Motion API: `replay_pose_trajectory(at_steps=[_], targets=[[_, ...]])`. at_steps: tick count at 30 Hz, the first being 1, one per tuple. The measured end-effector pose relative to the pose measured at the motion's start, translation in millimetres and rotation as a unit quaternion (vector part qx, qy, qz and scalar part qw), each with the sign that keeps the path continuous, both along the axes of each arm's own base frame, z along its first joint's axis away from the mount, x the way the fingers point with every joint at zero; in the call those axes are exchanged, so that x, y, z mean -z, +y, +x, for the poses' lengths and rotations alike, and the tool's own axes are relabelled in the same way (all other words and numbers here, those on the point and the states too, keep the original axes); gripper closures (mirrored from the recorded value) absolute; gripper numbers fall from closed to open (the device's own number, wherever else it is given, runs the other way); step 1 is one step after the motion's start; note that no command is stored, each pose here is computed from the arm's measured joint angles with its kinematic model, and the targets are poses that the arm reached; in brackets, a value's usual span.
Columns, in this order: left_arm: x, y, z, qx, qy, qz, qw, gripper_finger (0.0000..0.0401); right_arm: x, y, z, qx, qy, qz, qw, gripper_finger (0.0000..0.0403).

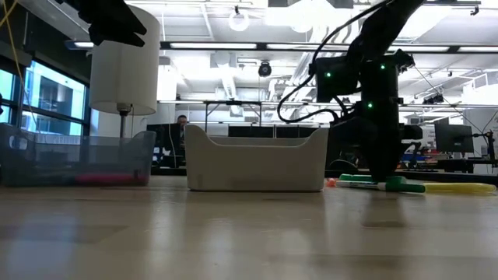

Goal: Pick & Place Markers
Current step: Put the green highlighter pen into the white bin

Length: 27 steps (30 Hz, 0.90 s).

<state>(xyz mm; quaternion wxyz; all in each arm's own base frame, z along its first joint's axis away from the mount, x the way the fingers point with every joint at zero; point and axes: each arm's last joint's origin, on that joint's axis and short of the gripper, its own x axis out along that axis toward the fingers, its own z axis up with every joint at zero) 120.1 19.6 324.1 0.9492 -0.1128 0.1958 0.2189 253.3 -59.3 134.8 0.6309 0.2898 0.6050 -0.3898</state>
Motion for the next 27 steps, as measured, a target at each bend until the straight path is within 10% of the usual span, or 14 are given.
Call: replay_pose_trajectory(at_steps=[8,14,27], targets=[[0.1,0.0,0.0,0.000,0.000,0.000,1.000,0.0209,-10.8,-6.5,-7.0,0.000,0.019,0.007,1.000,0.0349],[0.1,0.0,0.0,0.000,0.000,0.000,1.000,0.0209,-68.9,-3.0,3.6,-0.015,-0.027,-0.052,0.998,0.0346],[0.1,-0.5,0.2,0.012,0.004,0.004,1.000,0.0209,-165.5,37.2,96.8,-0.156,-0.205,-0.160,0.953,0.0349]])
